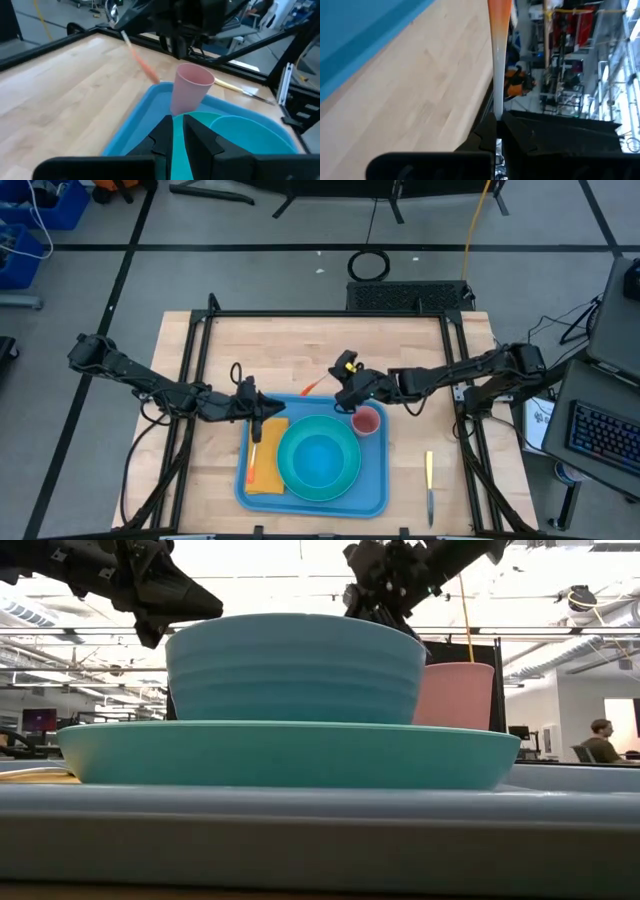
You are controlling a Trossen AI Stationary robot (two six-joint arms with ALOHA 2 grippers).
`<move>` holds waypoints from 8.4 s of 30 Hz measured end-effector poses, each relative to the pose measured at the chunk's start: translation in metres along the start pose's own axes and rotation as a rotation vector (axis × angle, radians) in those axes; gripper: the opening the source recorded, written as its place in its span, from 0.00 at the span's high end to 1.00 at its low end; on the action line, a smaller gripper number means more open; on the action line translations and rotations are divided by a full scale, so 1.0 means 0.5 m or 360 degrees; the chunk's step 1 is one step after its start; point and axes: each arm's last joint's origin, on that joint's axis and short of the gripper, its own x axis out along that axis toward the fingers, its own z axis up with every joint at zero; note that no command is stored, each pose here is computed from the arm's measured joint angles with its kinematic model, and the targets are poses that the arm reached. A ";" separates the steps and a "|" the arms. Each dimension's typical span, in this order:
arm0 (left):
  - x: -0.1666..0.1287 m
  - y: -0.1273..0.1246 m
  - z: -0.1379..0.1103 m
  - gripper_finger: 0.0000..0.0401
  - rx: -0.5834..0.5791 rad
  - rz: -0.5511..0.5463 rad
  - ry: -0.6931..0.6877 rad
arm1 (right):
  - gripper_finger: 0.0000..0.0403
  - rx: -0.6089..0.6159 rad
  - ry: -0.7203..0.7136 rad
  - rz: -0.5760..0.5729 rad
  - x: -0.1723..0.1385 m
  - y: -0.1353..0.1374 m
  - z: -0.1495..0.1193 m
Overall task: Set up tray
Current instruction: Put the orange spoon on the yellow napkin to the right of the orange fork
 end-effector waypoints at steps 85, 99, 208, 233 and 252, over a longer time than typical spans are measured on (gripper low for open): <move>0.131 0.014 0.014 0.58 -0.0265 -0.0292 0.0290 | 1.00 -0.0050 -0.0203 0.0180 0.014 0.045 0.033; 0.130 0.022 0.002 0.92 -0.0280 -0.0198 0.0367 | 1.00 -0.0054 -0.0215 0.0215 0.012 0.050 0.034; -0.043 -0.158 -0.102 1.00 -0.0373 0.0460 -0.0279 | 0.73 0.0475 0.0441 -0.0576 -0.098 0.038 0.101; -0.056 -0.291 -0.318 1.00 -0.1027 0.0282 -0.0649 | 0.73 0.0754 0.0229 -0.0591 -0.095 0.019 0.107; -0.037 -0.349 -0.384 1.00 -0.1034 0.0248 -0.0641 | 0.80 0.1163 -0.0388 -0.0077 -0.112 -0.002 0.105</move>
